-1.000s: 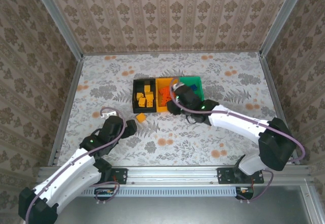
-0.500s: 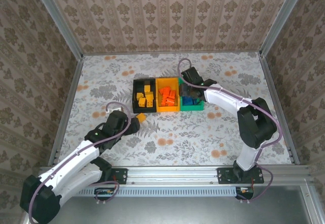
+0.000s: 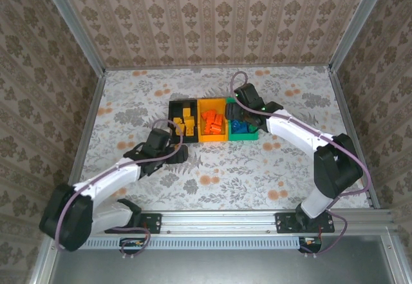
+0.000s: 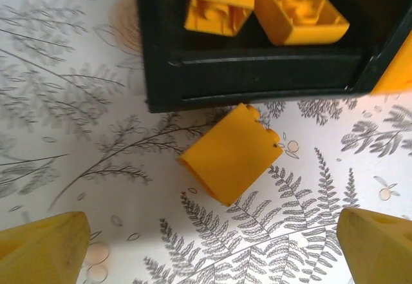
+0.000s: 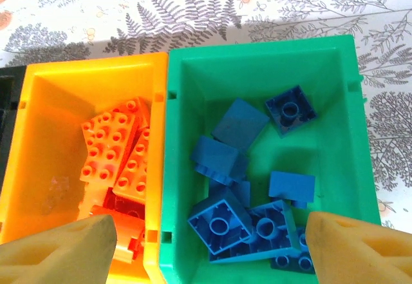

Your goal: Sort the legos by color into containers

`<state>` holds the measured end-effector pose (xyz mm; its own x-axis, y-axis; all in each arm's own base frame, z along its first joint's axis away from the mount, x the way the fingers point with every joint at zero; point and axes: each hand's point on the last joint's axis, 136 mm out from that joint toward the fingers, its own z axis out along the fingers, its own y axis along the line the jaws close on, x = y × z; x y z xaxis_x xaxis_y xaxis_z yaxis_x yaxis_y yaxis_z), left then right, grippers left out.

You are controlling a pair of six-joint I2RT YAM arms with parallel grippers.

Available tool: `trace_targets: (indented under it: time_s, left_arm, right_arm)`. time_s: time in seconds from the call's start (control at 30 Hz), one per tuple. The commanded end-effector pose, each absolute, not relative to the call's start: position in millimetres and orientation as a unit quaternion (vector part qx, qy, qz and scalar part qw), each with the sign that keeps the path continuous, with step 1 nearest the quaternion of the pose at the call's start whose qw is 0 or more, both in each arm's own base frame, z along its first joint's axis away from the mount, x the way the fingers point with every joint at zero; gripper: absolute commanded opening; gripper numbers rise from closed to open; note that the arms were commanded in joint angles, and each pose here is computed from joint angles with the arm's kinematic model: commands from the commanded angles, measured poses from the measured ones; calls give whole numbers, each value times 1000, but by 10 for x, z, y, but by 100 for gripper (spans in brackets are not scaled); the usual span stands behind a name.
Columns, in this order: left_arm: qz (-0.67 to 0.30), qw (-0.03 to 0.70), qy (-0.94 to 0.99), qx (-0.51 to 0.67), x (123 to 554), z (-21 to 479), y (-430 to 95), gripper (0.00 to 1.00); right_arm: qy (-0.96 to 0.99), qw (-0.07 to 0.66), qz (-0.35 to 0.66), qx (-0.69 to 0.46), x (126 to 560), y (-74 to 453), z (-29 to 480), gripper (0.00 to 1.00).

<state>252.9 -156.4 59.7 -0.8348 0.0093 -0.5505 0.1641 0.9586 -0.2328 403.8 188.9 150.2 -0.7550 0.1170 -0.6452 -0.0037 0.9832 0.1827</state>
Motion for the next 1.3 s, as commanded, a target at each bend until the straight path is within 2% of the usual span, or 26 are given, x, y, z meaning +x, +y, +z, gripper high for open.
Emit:
trace_targets:
  time_s: [0.0, 0.3, 0.5, 0.7, 0.87, 1.0, 1.1, 1.27]
  left_arm:
    - [-144, 302, 937, 101, 2675, 663, -1791, 96]
    - [-65, 320, 938, 118, 2828, 357, -1731, 87]
    - [-61, 344, 929, 119, 2937, 311, -1765, 80]
    - [-68, 328, 934, 124, 2841, 236, -1798, 57]
    - [-73, 315, 939, 115, 2616, 216, -1761, 46]
    - [-92, 328, 933, 113, 2463, 466, -1811, 42]
    - [-114, 353, 922, 108, 2452, 860, -1874, 42]
    - [-133, 388, 908, 82, 2759, 1460, -1918, 40]
  right_arm:
    - [932, 350, 91, 33, 3972, 1883, 1507, 79]
    - [928, 359, 95, 36, 3957, 1859, 1575, 80]
    - [924, 367, 98, 37, 3947, 1845, 1641, 80]
    - [923, 371, 92, 37, 3940, 1809, 1676, 80]
    - [923, 372, 93, 39, 3937, 1799, 1674, 80]
    - [921, 374, 98, 41, 3922, 1801, 1689, 80]
    - [921, 373, 104, 44, 3883, 1794, 1682, 80]
    - [921, 370, 116, 49, 3787, 1780, 1631, 80]
